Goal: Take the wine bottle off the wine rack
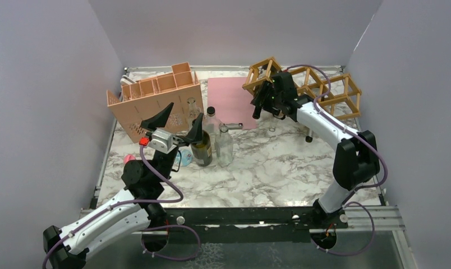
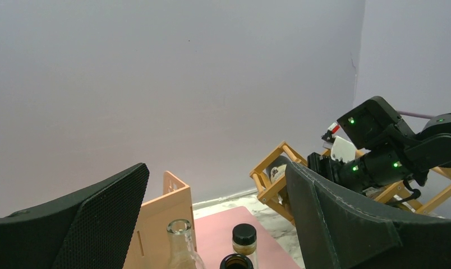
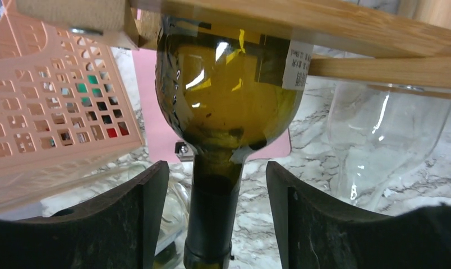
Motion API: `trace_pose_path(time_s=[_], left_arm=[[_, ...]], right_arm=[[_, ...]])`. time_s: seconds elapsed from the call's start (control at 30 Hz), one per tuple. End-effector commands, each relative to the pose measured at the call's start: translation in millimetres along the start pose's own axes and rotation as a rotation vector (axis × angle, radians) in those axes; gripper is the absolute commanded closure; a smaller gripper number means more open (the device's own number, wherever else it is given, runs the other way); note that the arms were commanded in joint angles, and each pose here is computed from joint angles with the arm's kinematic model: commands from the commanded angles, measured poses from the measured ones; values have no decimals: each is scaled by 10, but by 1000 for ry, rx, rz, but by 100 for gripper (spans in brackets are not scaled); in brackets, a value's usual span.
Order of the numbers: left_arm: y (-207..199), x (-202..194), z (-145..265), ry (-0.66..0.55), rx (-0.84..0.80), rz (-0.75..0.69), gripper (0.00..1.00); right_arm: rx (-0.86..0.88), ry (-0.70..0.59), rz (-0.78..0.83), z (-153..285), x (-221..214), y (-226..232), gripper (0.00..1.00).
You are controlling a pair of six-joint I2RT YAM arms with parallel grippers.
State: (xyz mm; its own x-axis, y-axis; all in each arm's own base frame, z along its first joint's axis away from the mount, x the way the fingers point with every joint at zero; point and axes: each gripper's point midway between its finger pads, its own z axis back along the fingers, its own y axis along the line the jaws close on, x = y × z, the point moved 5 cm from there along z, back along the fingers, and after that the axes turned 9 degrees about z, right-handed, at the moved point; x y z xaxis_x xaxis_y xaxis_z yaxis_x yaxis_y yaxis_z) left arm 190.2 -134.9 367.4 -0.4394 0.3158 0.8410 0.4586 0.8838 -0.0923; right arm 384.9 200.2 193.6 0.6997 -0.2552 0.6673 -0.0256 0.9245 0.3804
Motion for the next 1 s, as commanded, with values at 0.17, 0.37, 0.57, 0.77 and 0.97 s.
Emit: trace_pose_path(time_s=[0.17,0.37,0.57,0.77,0.97], left_arm=[[9,61,1,-29,1,12,1],[3,33,-6,-21,-2,6,1],[-20,6,-14,-14,-16,3,1],[-19,-4,-18,-11,-15,-4,1],[-28,-8,-17,-11,-20,1,1]], right_arm=[[31,-22,-94,-221,8,52,35],[28,-34,-117,-256,-65,2,43],[17,-40,-108,-252,-131,-59,61],[-12,-49,-65,-83,-148,-176,67],[11,-23,-42,174,-245,-285,73]])
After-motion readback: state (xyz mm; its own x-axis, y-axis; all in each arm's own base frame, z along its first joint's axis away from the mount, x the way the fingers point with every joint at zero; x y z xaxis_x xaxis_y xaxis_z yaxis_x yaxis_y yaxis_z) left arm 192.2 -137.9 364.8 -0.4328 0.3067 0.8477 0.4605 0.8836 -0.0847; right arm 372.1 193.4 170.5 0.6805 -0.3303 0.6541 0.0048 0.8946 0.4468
